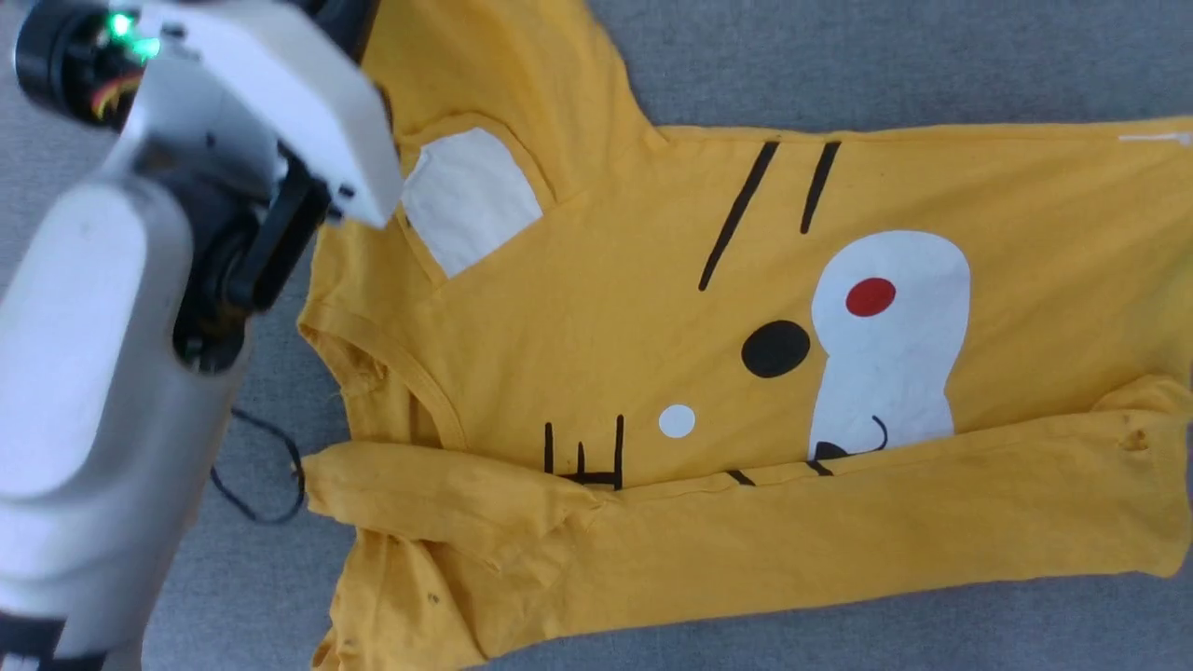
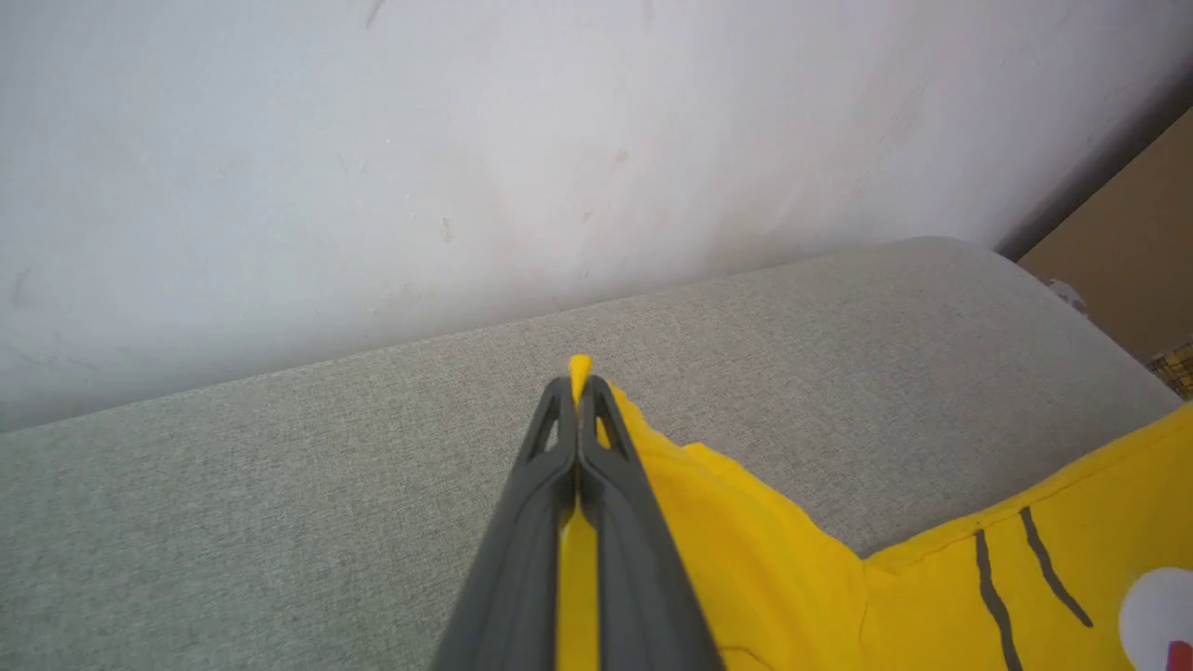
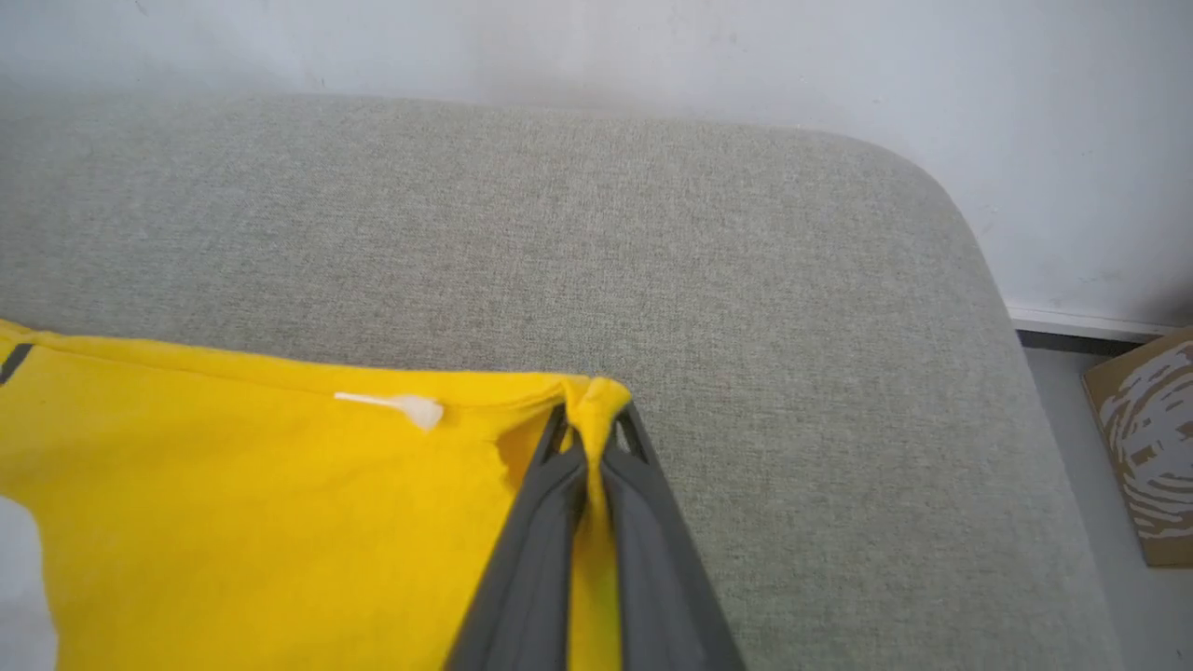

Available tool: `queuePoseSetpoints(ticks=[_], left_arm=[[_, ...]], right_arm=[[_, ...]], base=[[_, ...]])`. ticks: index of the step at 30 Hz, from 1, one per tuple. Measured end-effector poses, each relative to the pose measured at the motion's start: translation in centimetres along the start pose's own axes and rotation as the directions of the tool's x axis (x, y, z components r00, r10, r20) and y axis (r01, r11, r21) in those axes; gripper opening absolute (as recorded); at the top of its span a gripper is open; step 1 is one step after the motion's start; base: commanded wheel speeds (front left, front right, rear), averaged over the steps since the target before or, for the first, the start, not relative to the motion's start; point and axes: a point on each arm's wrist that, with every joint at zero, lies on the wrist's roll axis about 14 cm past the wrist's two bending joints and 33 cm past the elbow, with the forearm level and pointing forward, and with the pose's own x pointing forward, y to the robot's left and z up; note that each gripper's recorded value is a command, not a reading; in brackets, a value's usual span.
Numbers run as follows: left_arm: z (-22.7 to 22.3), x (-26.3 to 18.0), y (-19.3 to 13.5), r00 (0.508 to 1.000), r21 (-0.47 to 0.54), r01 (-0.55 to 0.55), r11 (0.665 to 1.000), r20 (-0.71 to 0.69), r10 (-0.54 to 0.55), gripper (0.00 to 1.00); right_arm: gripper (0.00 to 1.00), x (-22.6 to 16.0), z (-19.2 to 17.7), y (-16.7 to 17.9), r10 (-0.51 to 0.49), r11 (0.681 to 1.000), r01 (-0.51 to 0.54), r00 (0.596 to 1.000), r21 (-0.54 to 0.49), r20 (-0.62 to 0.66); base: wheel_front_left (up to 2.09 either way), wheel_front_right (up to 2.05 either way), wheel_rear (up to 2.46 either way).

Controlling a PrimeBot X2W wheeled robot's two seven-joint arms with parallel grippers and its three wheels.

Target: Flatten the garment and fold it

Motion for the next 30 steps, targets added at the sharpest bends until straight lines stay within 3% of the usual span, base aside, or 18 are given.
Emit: queuePoseSetpoints(ticks=[16, 30], left_arm=[[3.9, -13.9, -2.5, 0.977, -0.173, 0.009, 0.985, 0.21, 0.028, 0.0], [-2.3, -21.2, -2.4, 0.986, -0.366, -0.101, 0.925, 0.085, 0.141, 0.0]], right_arm=[[0.0, -8.1, 1.4, 0.5, -0.035, 0.989, 0.014, 0.988, 0.144, 0.148], [0.0, -11.7, -2.1, 1.6, -0.048, 0.966, 0.021, 0.994, 0.258, 0.097]], base=[[0.0, 0.0, 0.0], [0.0, 0.0, 0.0]])
